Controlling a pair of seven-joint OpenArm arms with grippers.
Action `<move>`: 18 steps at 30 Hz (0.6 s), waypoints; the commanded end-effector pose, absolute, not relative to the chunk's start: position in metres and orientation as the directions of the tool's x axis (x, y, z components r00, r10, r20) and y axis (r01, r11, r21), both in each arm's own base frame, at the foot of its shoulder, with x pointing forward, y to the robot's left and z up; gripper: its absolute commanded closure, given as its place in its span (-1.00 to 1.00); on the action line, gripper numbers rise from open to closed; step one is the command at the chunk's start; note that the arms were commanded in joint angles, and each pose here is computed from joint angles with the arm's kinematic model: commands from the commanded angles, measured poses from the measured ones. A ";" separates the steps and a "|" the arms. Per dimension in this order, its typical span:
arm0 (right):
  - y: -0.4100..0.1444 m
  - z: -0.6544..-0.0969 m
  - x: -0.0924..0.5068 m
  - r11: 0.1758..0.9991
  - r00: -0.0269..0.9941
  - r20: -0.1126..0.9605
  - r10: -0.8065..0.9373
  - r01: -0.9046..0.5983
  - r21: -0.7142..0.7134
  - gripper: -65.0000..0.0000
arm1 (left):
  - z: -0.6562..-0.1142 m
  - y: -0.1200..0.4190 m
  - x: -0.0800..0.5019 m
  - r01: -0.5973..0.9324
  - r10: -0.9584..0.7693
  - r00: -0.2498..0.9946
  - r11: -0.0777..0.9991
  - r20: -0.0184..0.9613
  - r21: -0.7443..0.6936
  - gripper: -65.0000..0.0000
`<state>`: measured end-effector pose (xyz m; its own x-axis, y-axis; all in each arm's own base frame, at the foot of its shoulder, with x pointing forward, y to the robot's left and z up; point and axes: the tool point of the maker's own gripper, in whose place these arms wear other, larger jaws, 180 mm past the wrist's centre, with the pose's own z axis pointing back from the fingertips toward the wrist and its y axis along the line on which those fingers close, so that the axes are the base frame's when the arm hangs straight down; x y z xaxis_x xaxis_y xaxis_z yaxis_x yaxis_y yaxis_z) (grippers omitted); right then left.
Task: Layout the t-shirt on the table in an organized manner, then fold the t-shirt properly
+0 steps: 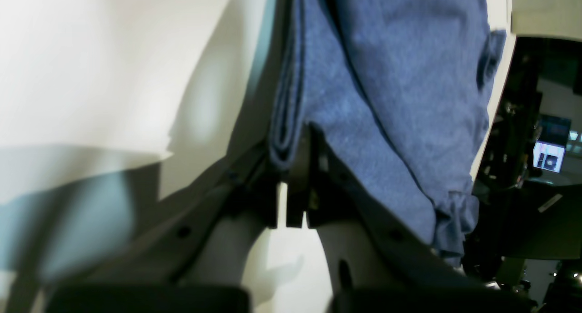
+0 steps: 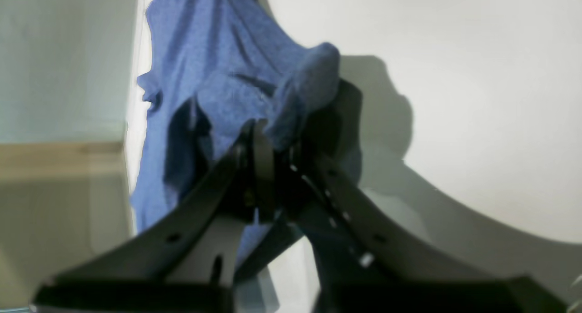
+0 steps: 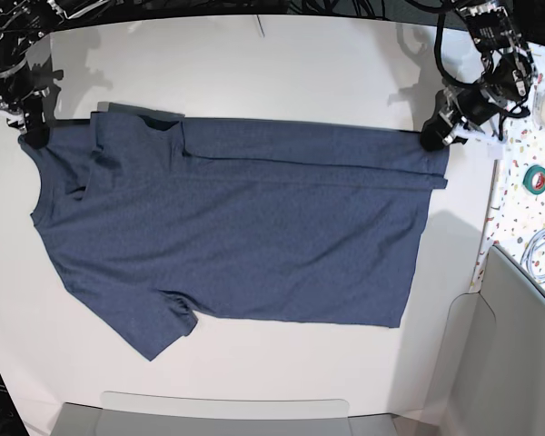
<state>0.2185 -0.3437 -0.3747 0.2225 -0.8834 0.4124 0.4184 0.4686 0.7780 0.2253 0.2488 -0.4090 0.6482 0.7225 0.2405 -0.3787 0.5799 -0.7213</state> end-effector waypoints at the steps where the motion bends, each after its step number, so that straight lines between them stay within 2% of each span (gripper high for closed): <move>1: -0.354 -0.371 0.210 0.491 0.215 0.442 -0.871 0.441 0.751 1.00 | -0.400 0.265 0.224 -0.378 0.728 0.625 0.597 0.281 -0.708 1.00; 6: -0.358 -0.374 0.171 0.532 0.258 0.469 -0.845 0.496 0.686 1.00 | -0.402 0.282 0.175 -0.446 0.732 0.633 0.613 0.254 -0.653 1.00; 12: -0.354 -0.373 0.126 0.496 0.255 0.426 -0.868 0.504 0.707 1.00 | -0.401 0.281 0.134 -0.490 0.735 0.632 0.624 0.245 -0.608 1.00; 18: -0.357 -0.372 0.113 0.493 0.259 0.421 -0.869 0.516 0.700 1.00 | -0.411 0.269 0.102 -0.540 0.757 0.626 0.595 0.188 -0.596 1.00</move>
